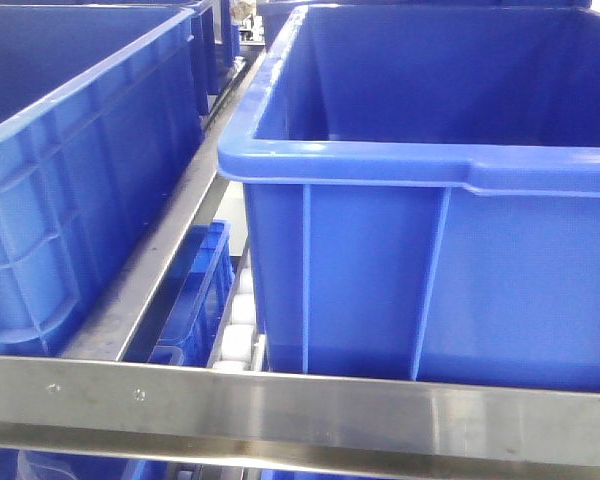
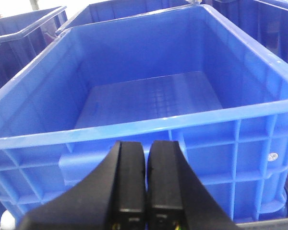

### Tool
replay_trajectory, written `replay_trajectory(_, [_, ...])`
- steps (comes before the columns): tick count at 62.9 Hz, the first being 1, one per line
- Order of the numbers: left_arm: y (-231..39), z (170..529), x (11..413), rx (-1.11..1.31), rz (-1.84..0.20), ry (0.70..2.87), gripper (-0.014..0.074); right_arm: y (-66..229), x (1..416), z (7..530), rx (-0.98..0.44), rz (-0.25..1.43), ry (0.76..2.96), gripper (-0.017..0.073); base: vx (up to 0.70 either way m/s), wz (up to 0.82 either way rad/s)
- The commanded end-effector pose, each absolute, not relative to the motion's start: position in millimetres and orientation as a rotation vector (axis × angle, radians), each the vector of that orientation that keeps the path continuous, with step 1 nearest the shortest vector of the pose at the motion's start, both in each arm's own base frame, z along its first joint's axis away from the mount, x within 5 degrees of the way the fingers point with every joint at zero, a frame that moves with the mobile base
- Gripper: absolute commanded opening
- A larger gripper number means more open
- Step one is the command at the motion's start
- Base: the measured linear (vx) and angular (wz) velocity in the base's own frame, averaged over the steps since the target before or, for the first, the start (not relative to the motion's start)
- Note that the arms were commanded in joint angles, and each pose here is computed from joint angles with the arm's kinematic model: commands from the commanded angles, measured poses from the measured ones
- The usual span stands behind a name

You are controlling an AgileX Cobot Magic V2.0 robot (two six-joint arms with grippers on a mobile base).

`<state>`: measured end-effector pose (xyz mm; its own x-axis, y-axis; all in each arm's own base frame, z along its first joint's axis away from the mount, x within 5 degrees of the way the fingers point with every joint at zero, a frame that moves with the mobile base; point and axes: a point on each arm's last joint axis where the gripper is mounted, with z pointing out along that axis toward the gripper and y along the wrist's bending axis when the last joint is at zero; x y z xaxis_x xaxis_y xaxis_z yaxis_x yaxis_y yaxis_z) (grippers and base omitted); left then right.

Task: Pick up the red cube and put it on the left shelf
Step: 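Lower the held red cube with the right gripper into a blue bin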

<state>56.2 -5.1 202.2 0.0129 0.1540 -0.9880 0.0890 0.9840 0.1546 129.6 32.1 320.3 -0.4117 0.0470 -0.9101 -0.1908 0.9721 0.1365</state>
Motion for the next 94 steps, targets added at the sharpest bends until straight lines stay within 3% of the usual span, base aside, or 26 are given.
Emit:
replay_trajectory(1, [-5.1, 202.1, 57.4, 0.178, 0.047, 1.505, 0.0101, 31.1, 132.5, 337.2, -0.095, 0.257, 1.863, 0.0029, -0.09, 0.5])
replay_trajectory(94, [-5.1, 202.1, 57.4, 0.178, 0.047, 1.505, 0.0101, 31.2, 132.5, 337.3, -0.094, 0.259, 1.862, 0.0029, 0.0, -0.02])
